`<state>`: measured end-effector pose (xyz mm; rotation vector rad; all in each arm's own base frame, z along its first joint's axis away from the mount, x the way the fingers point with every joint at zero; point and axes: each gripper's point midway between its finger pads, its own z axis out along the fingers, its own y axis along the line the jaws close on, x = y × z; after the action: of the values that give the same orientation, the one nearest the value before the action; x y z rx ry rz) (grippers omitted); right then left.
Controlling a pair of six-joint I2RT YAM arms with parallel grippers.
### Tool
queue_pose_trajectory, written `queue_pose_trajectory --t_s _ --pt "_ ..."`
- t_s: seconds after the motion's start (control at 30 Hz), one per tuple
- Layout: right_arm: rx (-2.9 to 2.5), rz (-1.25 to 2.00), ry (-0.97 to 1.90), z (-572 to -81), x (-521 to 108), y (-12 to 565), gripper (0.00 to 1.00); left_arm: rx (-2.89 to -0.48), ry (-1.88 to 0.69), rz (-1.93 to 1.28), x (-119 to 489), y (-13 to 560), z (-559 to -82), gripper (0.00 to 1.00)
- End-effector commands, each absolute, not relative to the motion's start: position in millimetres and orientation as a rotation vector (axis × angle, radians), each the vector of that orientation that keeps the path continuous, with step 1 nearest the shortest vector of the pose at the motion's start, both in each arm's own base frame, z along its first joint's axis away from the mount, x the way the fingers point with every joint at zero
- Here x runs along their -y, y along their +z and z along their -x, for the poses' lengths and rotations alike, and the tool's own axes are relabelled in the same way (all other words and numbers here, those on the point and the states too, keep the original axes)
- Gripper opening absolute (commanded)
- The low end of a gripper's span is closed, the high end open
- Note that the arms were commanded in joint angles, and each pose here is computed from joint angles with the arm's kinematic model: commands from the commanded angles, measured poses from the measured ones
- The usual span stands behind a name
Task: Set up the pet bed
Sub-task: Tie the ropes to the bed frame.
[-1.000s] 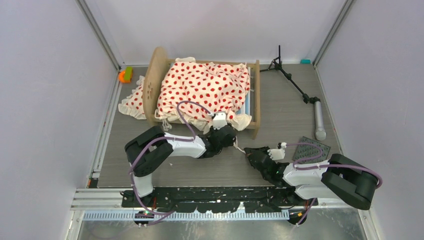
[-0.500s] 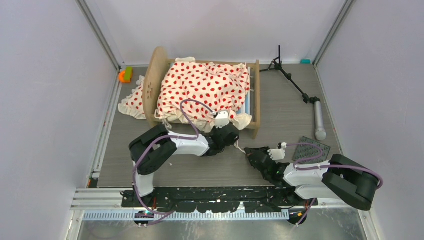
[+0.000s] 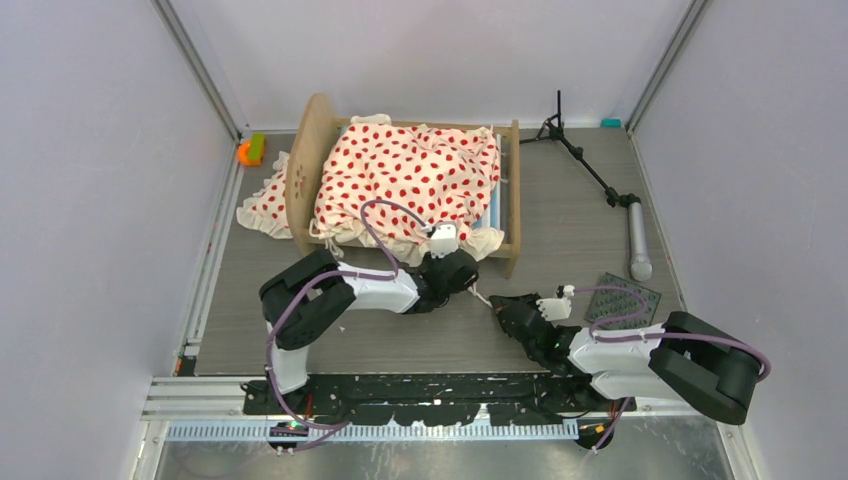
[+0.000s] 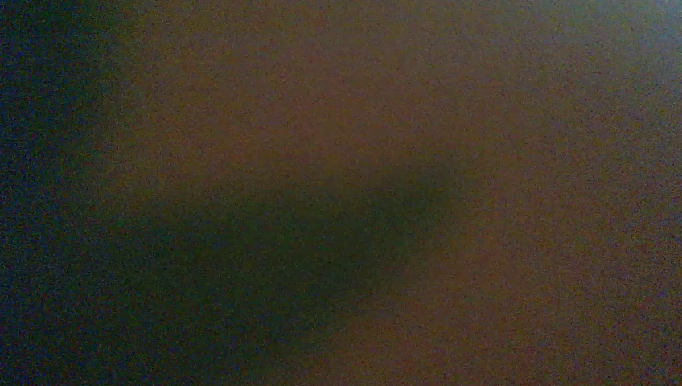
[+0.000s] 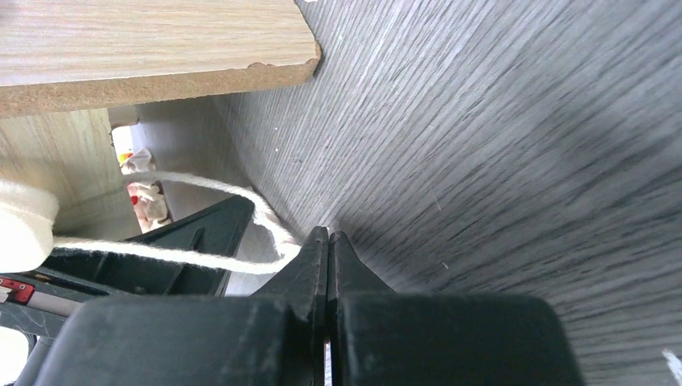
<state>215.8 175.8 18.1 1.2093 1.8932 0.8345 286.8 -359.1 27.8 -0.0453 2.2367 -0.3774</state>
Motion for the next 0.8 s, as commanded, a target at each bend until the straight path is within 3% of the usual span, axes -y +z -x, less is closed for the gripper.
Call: queue_pose_trajectory --t_s 0.0,0.1,0.5,0.77 --pt "-1.860 -1.207 0.801 -219.3 -167.4 19.1 0.00 -2.229 -0.360 0.070 352.9 26.6 -285.5 0.07" --pt "-1.860 -1.205 0.802 -219.5 -167.6 19.6 0.00 -2.226 -0.367 0.073 350.7 30.2 -283.5 0.00" --pt "-1.853 -1.194 0.782 -220.7 -164.9 23.5 0.00 -2.186 -0.223 0.067 295.7 51.7 -271.6 0.00" --pt "-1.820 -1.105 0.740 -231.4 -164.0 55.8 0.00 -2.071 -0.148 0.089 255.8 89.7 -271.5 0.00"
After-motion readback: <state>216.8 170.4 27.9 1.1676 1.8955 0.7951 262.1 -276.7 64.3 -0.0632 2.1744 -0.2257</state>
